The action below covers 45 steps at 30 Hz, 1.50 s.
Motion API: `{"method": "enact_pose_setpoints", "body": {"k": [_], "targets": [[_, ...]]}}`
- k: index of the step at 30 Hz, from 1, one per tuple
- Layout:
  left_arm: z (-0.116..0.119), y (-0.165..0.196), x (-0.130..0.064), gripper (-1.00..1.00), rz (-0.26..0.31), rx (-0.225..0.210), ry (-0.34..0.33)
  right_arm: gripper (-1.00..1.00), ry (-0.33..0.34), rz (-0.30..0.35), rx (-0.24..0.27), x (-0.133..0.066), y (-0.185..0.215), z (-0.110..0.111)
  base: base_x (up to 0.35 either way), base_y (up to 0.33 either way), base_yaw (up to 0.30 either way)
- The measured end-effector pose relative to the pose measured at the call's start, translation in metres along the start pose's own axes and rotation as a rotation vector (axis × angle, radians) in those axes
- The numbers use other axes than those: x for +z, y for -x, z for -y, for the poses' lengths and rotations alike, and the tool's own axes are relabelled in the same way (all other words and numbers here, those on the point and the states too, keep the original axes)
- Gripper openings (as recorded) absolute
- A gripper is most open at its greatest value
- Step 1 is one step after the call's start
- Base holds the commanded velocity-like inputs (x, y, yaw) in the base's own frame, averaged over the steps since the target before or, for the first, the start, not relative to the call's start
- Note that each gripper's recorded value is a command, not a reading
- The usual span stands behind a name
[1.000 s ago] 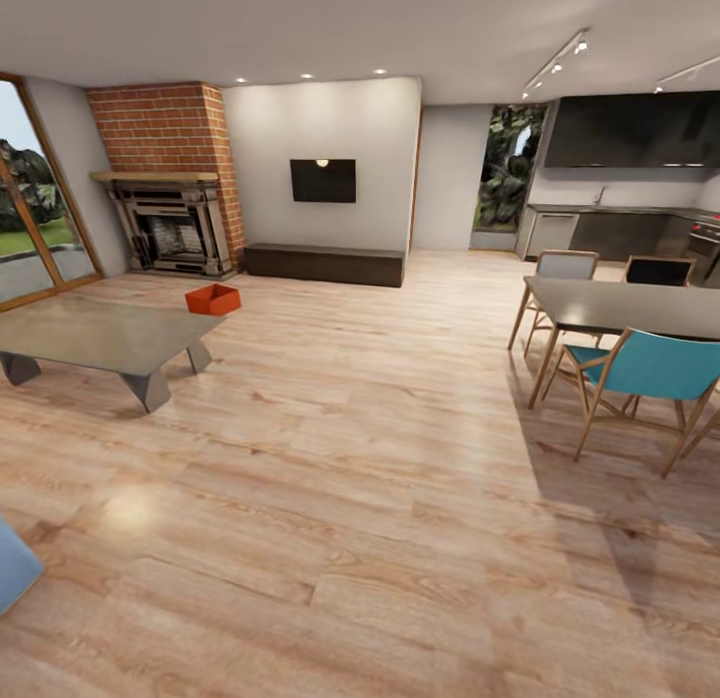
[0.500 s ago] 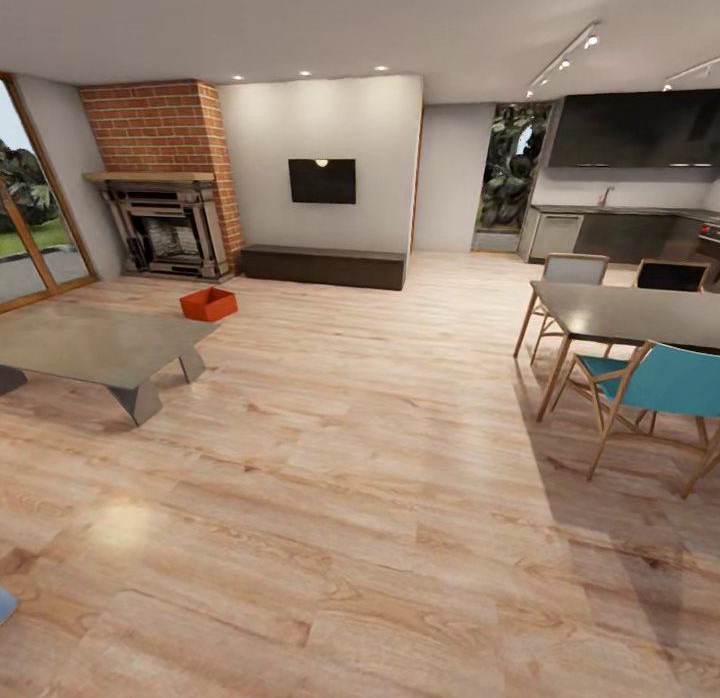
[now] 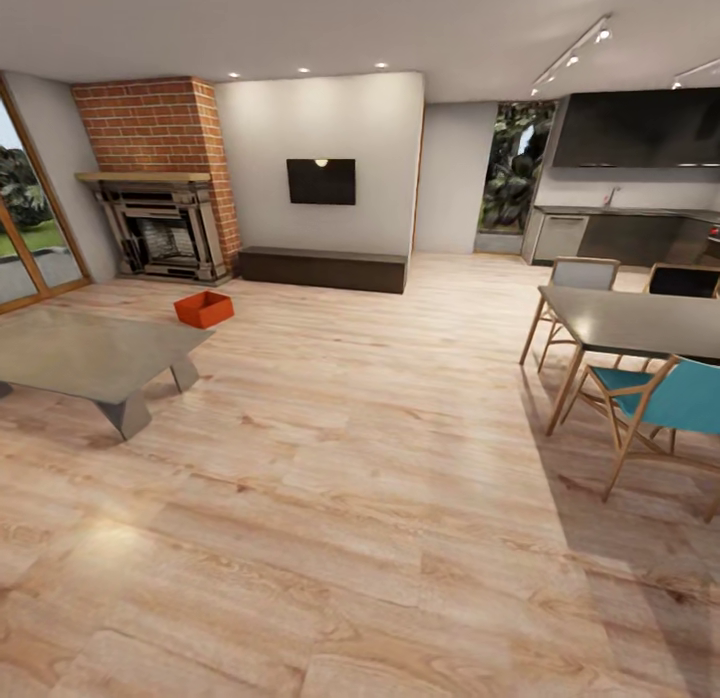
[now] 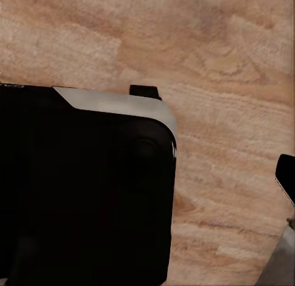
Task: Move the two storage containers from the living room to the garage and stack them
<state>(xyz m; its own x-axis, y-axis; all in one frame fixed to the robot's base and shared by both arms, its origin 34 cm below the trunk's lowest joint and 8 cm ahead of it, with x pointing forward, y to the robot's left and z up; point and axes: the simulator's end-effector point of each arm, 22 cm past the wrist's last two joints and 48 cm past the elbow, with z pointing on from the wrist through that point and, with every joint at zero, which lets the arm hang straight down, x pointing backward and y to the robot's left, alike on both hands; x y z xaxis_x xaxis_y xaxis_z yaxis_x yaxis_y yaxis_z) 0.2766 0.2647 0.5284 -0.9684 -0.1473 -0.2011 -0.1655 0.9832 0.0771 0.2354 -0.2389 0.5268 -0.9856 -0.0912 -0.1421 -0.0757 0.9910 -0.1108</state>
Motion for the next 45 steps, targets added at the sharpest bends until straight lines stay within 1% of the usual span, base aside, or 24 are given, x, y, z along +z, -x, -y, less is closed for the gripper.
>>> {"method": "enact_pose_setpoints", "body": {"k": [39, 45], "targets": [[-0.0012, -0.0001, 0.0001, 1.00, 0.000, 0.000, 0.002, 1.00, 0.000, 0.000, -0.002, 0.0000, 0.0000, -0.0001, 0.323, 0.000, 0.000], [-0.0012, 0.0001, 0.0001, 1.00, 0.000, 0.000, 0.001, 1.00, 0.000, 0.000, -0.003, 0.0000, 0.0000, -0.0001, 0.323, 0.000, 0.156]]}}
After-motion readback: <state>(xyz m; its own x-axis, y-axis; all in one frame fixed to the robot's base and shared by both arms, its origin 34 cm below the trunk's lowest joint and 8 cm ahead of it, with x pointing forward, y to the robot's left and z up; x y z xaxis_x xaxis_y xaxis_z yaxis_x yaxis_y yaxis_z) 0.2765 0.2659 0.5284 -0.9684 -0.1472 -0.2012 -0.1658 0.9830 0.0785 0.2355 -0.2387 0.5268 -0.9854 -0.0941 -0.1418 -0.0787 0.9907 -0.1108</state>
